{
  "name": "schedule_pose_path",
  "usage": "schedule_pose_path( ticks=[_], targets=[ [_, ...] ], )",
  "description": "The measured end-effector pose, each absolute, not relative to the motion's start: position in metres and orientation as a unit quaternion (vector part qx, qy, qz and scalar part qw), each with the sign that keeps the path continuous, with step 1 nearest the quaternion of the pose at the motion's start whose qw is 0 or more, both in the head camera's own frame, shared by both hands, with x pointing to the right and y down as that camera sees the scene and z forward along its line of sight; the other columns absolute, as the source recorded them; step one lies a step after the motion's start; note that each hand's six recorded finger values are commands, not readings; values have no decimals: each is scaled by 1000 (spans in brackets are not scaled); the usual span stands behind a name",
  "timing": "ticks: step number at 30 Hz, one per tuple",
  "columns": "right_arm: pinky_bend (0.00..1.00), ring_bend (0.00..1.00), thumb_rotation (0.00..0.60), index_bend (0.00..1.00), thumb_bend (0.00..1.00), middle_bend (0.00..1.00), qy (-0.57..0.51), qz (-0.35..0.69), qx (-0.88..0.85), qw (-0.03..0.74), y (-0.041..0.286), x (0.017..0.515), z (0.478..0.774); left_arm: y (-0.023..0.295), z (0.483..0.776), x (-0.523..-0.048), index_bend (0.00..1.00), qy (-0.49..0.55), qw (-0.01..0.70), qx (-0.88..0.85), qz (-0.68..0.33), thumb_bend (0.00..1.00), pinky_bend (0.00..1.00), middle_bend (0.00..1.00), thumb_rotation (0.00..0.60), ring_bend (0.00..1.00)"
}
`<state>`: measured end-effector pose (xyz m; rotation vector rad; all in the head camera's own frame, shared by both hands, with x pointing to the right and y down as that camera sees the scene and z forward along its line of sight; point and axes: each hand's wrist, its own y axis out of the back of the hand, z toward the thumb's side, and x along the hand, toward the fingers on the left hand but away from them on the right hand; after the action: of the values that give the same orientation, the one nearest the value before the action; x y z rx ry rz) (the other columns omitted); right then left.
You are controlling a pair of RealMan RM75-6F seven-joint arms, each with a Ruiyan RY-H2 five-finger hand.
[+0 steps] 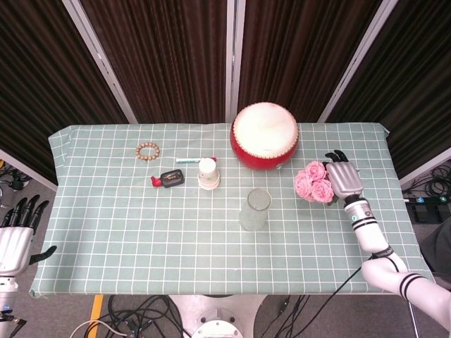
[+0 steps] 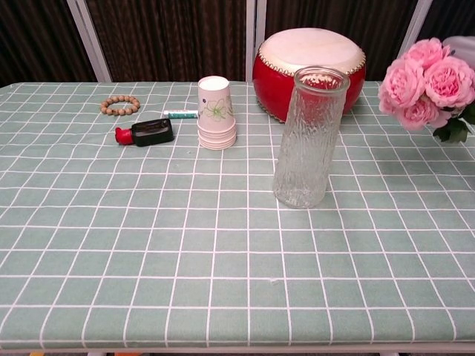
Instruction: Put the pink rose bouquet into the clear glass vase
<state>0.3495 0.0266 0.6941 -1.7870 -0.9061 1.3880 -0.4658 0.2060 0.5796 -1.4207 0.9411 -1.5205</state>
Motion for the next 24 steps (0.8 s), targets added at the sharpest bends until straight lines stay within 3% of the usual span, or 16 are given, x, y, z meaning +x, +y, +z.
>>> schedule_pose_path(
  ticks=[13,24],
  targets=[
    [152,203,600,726,223,521,-474,389,-723,319,-17,300,544,206,580,-464,101,370,411,-569,-608,0,178,25,596,0],
    [152,203,600,734,223,534,-561,251,-775,150,-17,273,520,206,580,-468,100,371,410,-568,-610,0,176,25,598,0]
  ],
)
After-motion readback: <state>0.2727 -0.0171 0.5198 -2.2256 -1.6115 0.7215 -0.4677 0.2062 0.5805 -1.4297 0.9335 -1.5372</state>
